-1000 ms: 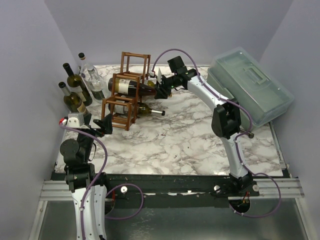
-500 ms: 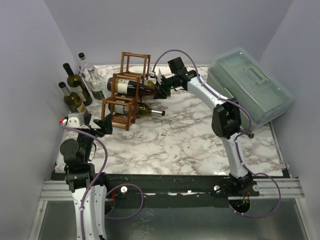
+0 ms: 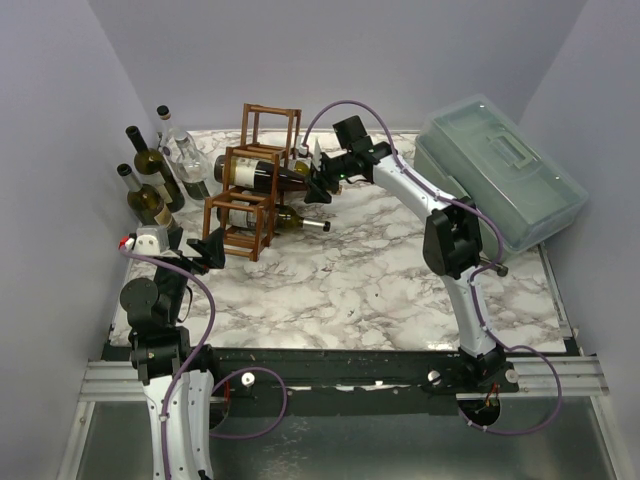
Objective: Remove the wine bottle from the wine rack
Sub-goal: Pick up the wine bottle from the wine rack.
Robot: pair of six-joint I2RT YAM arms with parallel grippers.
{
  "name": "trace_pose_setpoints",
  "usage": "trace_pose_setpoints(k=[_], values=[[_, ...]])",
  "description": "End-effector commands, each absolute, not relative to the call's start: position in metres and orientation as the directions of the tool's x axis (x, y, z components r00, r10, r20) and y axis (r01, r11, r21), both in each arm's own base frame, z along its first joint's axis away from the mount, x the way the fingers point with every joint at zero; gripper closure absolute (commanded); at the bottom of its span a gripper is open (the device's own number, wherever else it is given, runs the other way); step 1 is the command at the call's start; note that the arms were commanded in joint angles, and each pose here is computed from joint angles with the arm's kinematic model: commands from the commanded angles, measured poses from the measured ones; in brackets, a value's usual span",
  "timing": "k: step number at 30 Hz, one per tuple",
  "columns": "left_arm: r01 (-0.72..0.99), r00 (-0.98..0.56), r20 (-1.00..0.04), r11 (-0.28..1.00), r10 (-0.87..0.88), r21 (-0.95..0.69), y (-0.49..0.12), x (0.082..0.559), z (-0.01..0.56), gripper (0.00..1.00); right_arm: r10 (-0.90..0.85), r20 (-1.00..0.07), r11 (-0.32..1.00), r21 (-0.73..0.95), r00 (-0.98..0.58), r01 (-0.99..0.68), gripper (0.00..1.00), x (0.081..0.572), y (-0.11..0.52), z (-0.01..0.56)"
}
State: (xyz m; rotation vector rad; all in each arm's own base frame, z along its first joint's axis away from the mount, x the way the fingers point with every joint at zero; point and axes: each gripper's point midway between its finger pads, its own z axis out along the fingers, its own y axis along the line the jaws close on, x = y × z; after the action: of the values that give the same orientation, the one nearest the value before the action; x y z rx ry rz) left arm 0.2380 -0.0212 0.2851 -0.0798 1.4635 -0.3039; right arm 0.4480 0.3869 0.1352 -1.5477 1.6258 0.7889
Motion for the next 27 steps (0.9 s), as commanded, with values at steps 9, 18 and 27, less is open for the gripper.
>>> trace_pose_setpoints(k=[9, 18, 27], values=[[0.129, 0.064, -0.969, 0.965, -0.239, -0.23, -0.017, 0.239, 0.277, 0.01, -0.543, -0.839, 0.047, -0.041, 0.009, -0.998, 0.68, 0.437, 0.388, 0.138], [0.125, 0.065, -0.969, 0.965, -0.238, -0.229, -0.016, 0.239, 0.277, 0.01, -0.533, -0.845, 0.083, -0.089, 0.032, -0.993, 1.0, 0.442, 0.386, 0.159], [0.122, 0.069, -0.97, 0.967, -0.235, -0.226, -0.016, 0.239, 0.277, 0.01, -0.478, -0.873, 0.059, -0.141, 0.096, -0.988, 1.0, 0.438, 0.388, 0.195]])
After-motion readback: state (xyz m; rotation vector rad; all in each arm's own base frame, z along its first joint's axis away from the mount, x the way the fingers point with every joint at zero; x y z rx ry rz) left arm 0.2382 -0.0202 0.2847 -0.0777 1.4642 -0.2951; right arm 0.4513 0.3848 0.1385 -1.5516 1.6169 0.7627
